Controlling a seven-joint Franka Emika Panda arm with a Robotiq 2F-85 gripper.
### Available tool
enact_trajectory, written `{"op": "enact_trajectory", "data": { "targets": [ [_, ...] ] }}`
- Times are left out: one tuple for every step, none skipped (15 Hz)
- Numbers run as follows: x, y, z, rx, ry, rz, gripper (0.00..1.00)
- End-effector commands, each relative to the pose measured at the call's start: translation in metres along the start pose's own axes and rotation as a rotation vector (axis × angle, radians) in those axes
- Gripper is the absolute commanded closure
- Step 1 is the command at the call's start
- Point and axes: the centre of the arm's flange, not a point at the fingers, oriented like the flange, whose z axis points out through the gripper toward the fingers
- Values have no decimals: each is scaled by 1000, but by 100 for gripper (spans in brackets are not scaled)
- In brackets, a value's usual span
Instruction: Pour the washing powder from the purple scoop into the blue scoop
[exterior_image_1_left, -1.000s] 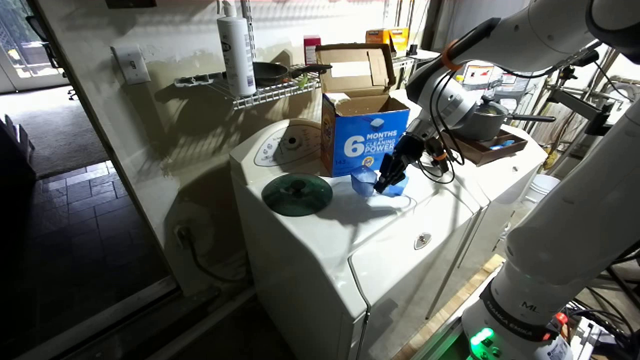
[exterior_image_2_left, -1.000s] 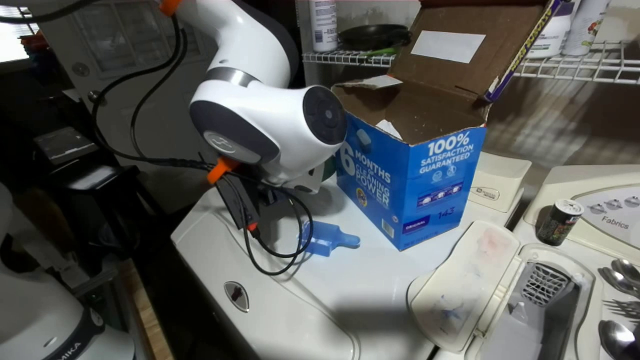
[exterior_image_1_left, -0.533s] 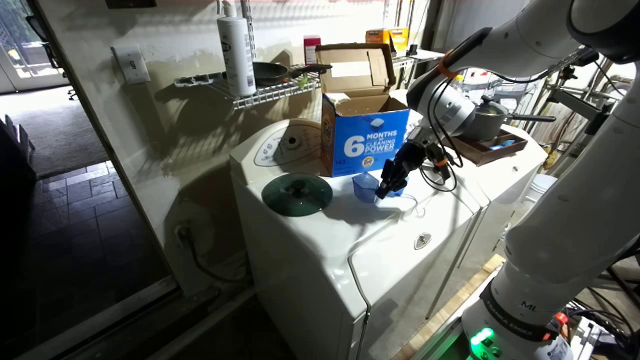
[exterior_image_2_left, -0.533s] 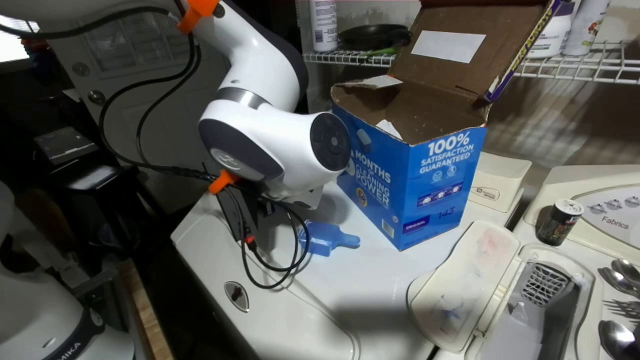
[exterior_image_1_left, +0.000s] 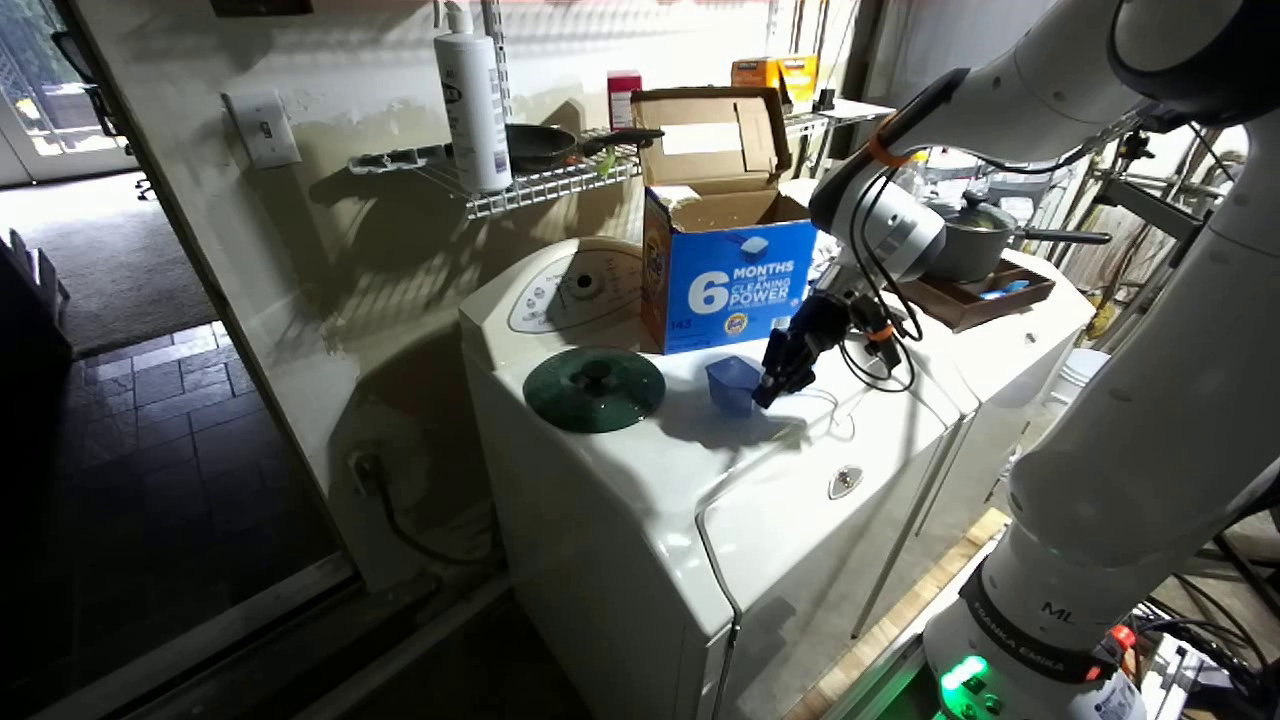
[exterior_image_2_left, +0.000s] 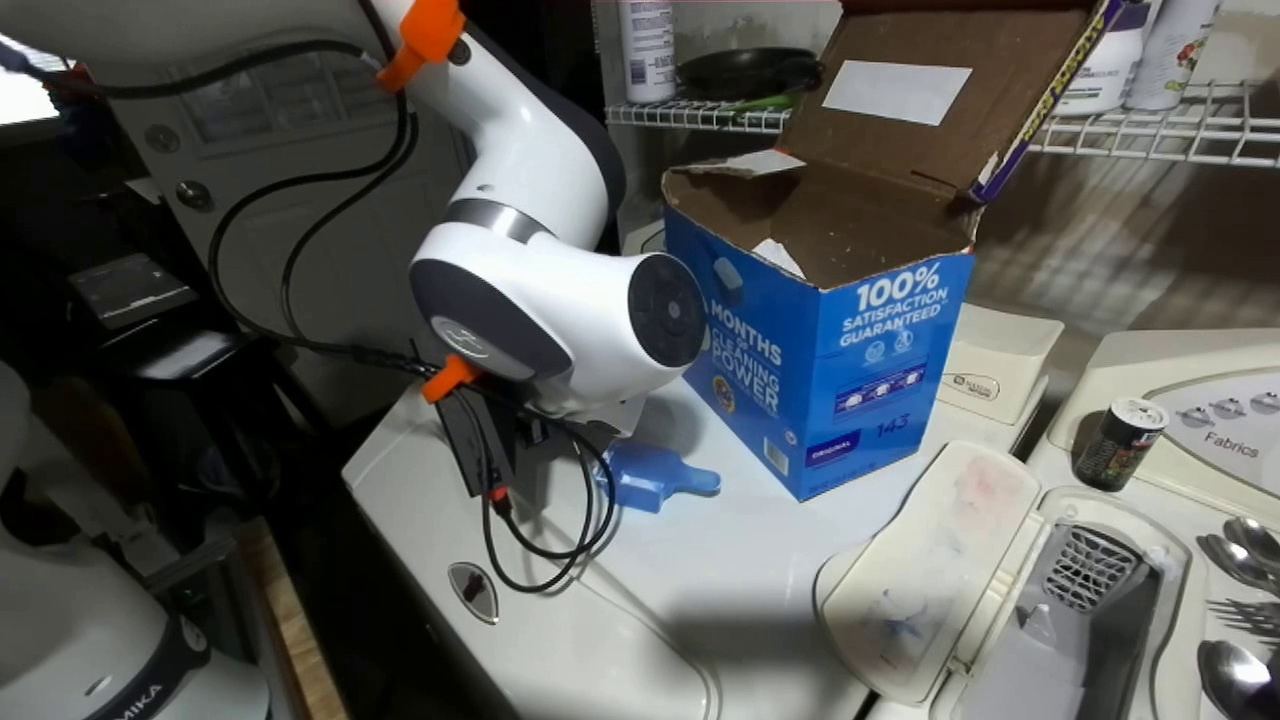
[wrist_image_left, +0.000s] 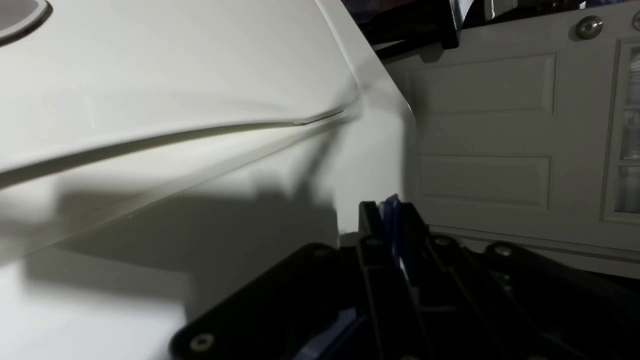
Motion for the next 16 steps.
{"op": "enact_trajectory", "data": {
  "targets": [
    [6,3,0,22,9,6,97],
    [7,4,0,21,8,7,97],
    [7,5,-1,22,9,8,97],
    [8,5,-1,23,8,9,97],
    [8,6,-1,23,8,9,97],
    [8,6,-1,24,8,10,97],
    [8,6,-2,25,8,12,97],
    [9,7,-3,28,7,15,97],
    [10,8,-4,30,8,16,97],
    [10,8,-5,31,10,17,97],
    [10,8,-6,32,12,17,97],
    [11,9,-7,31,14,18,97],
    [12,10,-8,29,16,23,91],
    [12,11,-9,32,16,26,81],
    [12,11,-10,33,16,28,61],
    [13,12,-11,38,17,30,55]
  ]
}}
